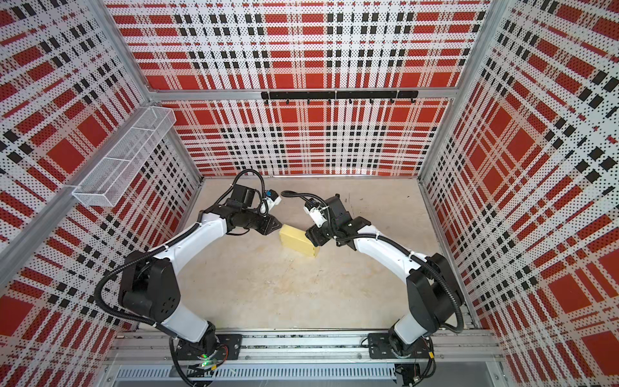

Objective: Fold the paper box

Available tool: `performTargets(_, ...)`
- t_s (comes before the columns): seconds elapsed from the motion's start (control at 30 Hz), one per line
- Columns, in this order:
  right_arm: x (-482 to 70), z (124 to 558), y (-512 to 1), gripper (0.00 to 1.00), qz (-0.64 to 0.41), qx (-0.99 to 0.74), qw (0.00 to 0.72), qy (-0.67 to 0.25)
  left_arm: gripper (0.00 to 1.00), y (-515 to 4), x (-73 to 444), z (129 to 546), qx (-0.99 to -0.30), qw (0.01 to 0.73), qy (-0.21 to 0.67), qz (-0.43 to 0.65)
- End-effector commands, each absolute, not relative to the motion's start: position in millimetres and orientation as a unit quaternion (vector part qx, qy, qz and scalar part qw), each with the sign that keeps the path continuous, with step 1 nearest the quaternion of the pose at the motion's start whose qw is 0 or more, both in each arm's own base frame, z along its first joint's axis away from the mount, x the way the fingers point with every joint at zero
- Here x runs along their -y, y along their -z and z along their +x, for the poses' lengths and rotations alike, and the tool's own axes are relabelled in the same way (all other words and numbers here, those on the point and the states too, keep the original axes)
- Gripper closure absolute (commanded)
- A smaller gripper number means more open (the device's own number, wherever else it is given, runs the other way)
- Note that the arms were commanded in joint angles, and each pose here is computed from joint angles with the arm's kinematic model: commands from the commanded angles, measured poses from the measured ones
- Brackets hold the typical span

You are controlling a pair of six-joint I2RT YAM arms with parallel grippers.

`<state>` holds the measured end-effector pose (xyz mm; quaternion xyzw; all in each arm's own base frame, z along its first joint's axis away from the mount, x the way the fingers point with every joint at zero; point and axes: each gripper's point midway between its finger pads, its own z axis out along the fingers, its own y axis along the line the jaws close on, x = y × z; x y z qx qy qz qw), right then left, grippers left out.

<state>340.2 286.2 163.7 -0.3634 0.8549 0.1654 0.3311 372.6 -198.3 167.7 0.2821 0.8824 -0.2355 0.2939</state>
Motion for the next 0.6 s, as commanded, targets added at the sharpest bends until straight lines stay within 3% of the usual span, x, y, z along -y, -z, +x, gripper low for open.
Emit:
performTargets(0.0, -292, 328, -144, 0.26, -0.421, -0.852, 0.278, -0.142, 0.65, -176, 179, 374, -0.884, 0.316, 0.229, 0.256)
performTargets(0.27, -309, 333, -120, 0.2, -0.447, -0.852, 0.23, -0.144, 0.49, -166, 150, 376, -0.889, 0.336, 0.217, 0.224)
performTargets(0.57, -319, 343, -105, 0.3, -0.478, -0.841, 0.213, -0.133, 0.34, -158, 131, 384, -0.894, 0.343, 0.203, 0.206)
